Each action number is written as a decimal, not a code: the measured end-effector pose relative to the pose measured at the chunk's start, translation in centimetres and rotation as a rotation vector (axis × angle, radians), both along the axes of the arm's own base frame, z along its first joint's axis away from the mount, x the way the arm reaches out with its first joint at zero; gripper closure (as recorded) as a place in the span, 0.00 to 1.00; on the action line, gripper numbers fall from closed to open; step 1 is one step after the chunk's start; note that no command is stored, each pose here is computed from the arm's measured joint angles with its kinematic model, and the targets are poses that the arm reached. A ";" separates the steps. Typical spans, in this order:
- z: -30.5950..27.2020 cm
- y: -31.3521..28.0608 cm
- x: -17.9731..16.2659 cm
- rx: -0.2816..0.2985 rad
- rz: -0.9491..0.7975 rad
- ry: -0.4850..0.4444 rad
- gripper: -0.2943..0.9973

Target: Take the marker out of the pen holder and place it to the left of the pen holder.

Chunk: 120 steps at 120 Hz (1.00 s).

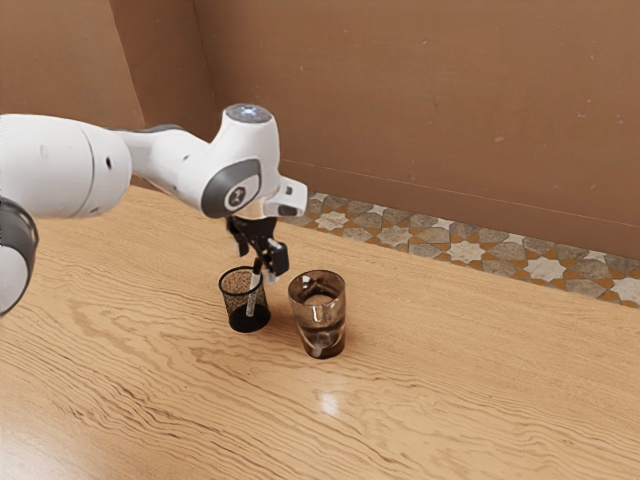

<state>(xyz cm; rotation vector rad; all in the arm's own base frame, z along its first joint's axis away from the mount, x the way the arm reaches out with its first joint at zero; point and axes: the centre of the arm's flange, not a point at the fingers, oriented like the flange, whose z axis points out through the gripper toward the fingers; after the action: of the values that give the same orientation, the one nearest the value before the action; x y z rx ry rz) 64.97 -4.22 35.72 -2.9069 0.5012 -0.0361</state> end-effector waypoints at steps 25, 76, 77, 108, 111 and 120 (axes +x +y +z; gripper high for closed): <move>-0.5 0.0 0.0 -0.001 -0.013 -0.009 0.38; -0.7 0.8 0.1 -0.002 -0.020 -0.030 0.67; -0.7 0.8 0.1 -0.002 -0.020 -0.031 0.68; -0.7 0.8 0.5 -0.004 -0.030 -0.061 0.76; -0.7 0.8 0.5 -0.003 -0.030 -0.062 0.77; -0.3 0.9 0.5 -0.001 -0.029 -0.071 0.79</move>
<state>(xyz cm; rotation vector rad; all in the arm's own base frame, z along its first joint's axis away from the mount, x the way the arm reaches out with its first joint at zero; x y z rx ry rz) 65.43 -3.32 35.39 -2.8871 0.5312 -0.1431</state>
